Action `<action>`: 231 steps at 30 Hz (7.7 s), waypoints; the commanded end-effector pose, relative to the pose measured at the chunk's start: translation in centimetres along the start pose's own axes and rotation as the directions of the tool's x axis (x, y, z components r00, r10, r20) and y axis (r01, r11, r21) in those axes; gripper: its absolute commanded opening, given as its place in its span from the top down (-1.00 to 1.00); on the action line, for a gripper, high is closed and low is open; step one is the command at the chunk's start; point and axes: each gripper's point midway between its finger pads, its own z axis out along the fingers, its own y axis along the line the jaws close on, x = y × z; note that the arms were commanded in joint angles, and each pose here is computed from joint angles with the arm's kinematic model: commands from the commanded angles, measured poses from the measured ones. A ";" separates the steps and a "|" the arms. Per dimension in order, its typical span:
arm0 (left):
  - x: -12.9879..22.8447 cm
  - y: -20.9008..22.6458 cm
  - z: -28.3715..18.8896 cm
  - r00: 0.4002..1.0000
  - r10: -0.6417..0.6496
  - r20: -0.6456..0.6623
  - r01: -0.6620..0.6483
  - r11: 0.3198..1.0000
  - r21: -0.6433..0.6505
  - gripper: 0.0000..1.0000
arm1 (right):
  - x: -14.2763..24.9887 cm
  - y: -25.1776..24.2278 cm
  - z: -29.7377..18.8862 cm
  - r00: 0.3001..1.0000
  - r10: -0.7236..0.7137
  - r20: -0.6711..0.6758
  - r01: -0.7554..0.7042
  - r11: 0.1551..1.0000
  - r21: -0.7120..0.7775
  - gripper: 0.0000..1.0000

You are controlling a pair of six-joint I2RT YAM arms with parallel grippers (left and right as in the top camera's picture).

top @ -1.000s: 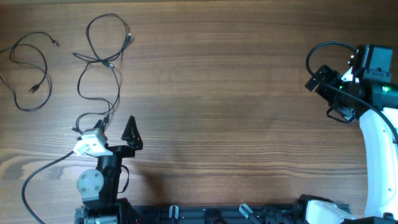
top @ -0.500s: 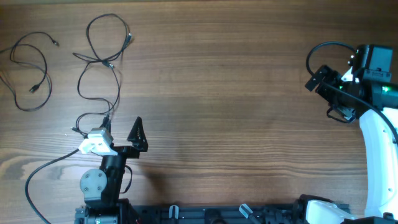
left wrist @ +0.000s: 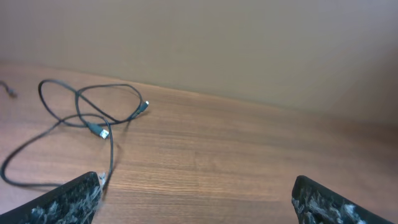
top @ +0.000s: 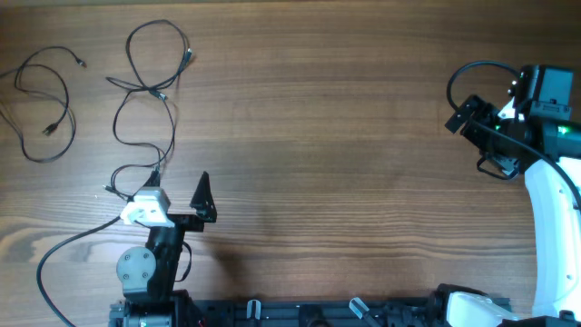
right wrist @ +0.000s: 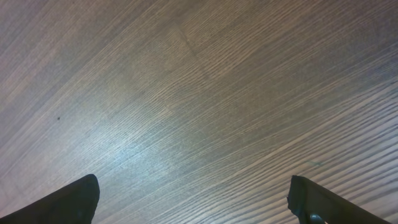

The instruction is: Untangle cables

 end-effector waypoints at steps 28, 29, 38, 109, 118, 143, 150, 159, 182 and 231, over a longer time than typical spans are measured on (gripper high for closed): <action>0.5 -0.6 0.0 0.990 0.140 -0.006 -0.139 0.989 0.040 -1.00 | -0.3 0.3 -0.6 1.000 -0.010 0.018 0.011 1.000 -0.017 -0.99; 0.5 -0.6 0.0 0.990 0.140 -0.006 -0.139 0.989 0.040 -1.00 | -0.3 0.3 -0.6 1.000 -0.010 0.018 0.011 1.000 -0.017 -0.99; 0.5 -0.6 0.0 0.990 0.140 -0.006 -0.139 0.989 0.040 -1.00 | -0.4 0.4 -1.1 0.999 -0.011 0.033 0.012 1.000 -0.025 -0.99; 0.5 -0.6 0.0 0.990 0.140 -0.006 -0.139 0.989 0.040 -1.00 | 13.4 -10.9 -27.0 0.560 0.038 0.828 0.079 0.992 -0.099 -0.99; 0.5 -0.6 0.0 0.990 0.140 -0.006 -0.139 0.989 0.040 -1.00 | 15.8 -12.6 -27.7 0.496 0.093 0.863 0.055 0.989 -0.138 -0.99; 0.5 -0.6 0.0 0.990 0.140 -0.006 -0.139 0.989 0.040 -1.00 | 6.0 -7.2 -18.8 0.437 0.155 0.886 0.111 0.968 -0.224 -0.99; 0.5 -0.6 0.0 0.990 0.140 -0.006 -0.139 0.989 0.040 -1.00 | 4.9 -2.4 -17.0 0.369 0.078 0.926 0.377 0.898 -0.226 -0.99; 0.5 -0.6 0.0 0.990 0.140 -0.006 -0.139 0.989 0.040 -1.00 | 4.9 -1.8 -14.1 0.352 -0.036 0.935 0.447 0.884 -0.134 -1.00; 0.5 -0.6 0.0 0.990 0.140 -0.006 -0.139 0.989 0.040 -1.00 | 5.5 -0.4 -8.4 0.339 -0.048 0.939 0.544 0.825 -0.155 -0.99; 0.5 -0.6 0.0 0.990 0.140 -0.006 -0.139 0.989 0.040 -1.00 | 7.6 -0.5 -2.0 0.449 -0.164 0.879 0.593 0.790 -0.156 -0.99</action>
